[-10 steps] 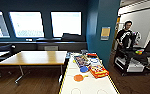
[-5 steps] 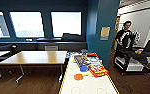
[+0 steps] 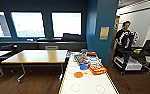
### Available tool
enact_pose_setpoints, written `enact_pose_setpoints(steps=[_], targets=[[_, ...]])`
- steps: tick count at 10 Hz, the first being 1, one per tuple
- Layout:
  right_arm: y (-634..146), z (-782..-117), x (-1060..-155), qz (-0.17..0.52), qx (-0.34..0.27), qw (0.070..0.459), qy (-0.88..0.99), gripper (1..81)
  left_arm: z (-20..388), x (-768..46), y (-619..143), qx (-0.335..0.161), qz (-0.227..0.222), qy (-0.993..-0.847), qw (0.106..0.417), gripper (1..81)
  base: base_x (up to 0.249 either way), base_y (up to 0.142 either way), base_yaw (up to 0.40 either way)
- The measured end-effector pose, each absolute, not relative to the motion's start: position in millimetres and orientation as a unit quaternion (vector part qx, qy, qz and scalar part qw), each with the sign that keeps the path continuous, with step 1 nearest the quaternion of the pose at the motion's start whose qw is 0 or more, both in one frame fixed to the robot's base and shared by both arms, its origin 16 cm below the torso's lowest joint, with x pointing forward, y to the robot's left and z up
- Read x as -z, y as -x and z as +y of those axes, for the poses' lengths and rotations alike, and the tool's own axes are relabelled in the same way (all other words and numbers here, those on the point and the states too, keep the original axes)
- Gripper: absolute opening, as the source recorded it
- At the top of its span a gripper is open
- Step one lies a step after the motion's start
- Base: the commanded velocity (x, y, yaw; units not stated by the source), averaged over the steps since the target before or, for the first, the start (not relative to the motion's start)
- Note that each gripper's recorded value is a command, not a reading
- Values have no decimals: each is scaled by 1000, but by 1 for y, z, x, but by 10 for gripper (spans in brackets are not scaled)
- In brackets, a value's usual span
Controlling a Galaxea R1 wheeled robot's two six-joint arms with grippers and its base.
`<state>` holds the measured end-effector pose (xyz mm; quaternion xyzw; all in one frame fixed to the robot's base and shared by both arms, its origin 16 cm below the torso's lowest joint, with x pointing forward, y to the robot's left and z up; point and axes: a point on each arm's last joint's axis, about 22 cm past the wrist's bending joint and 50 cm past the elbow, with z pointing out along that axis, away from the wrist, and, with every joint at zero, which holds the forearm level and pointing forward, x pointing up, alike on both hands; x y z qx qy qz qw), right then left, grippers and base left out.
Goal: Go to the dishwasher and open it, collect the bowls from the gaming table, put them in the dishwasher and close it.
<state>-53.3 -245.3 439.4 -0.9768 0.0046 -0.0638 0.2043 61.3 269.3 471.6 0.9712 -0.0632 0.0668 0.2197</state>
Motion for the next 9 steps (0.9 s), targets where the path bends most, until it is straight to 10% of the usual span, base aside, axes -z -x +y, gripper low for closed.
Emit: enact_pose_setpoints(steps=[9], targets=[[56, -244, -435, 1, 62, 198, 978, 10, 276, -459, -59, -66, -65, -976, 199, 10, -121, 0, 0]])
